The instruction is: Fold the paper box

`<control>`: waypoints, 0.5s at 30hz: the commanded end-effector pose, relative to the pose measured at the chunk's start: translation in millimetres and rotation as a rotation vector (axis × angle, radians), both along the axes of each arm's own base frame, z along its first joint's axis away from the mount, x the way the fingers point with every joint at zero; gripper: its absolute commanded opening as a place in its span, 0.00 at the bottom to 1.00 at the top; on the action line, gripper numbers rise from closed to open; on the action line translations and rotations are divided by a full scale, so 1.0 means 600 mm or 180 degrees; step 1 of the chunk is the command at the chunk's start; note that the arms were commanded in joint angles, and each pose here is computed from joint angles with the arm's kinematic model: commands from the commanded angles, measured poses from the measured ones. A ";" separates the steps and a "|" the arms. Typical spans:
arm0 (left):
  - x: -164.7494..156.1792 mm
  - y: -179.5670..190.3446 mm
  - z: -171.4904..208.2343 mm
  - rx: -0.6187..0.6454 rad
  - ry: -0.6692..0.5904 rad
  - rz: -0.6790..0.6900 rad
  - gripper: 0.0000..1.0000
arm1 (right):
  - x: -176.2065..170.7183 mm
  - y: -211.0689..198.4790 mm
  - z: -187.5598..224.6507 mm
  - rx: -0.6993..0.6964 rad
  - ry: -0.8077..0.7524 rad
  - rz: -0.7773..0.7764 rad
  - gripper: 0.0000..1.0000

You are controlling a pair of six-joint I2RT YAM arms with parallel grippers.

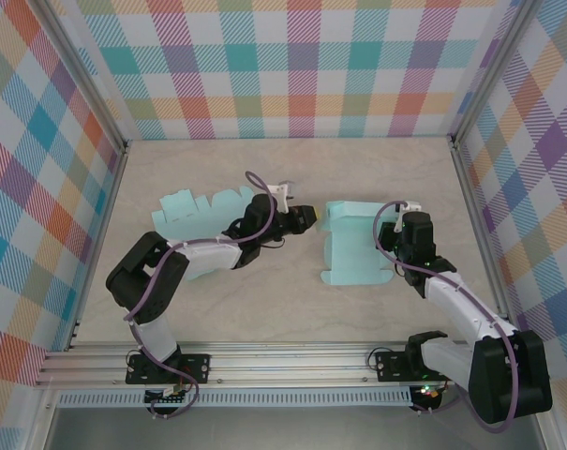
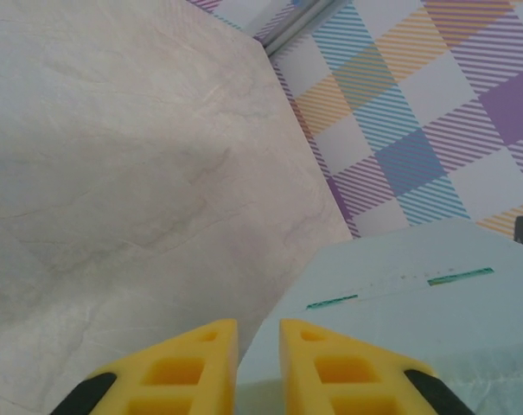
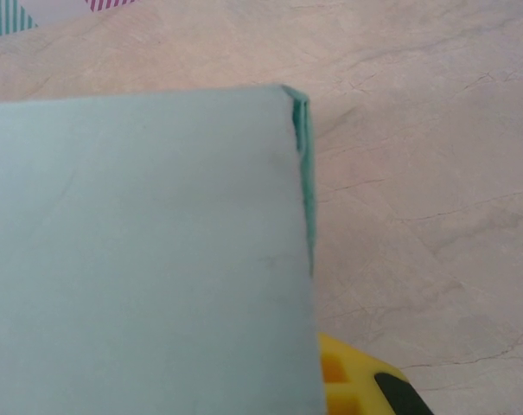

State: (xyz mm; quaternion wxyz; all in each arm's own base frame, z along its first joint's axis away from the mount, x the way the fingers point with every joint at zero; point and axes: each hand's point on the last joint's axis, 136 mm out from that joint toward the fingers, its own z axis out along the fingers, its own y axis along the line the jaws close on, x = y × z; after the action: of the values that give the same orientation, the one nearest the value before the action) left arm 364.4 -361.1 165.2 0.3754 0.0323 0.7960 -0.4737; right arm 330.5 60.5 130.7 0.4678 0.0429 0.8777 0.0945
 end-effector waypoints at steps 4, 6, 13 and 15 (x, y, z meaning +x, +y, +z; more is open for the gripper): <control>-0.020 0.046 -0.004 0.0225 -0.0167 0.0268 0.54 | 0.000 0.020 0.008 0.0024 -0.0067 0.0195 0.00; -0.033 0.056 -0.009 0.0272 -0.0197 0.0253 0.69 | 0.000 0.020 0.007 0.0020 -0.0056 0.0196 0.00; -0.102 0.046 -0.008 0.0145 -0.0319 0.0001 1.00 | 0.002 0.020 0.007 0.0017 -0.0047 0.0191 0.00; -0.119 0.042 -0.001 0.0134 -0.0386 -0.0029 1.00 | 0.002 0.020 0.006 0.0017 -0.0050 0.0190 0.00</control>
State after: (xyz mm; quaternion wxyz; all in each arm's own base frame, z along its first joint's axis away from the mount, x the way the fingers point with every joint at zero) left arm 303.1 -330.0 138.1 0.3871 0.0545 0.8105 -0.4362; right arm 329.2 67.4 129.9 0.4642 0.0297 0.8790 0.1051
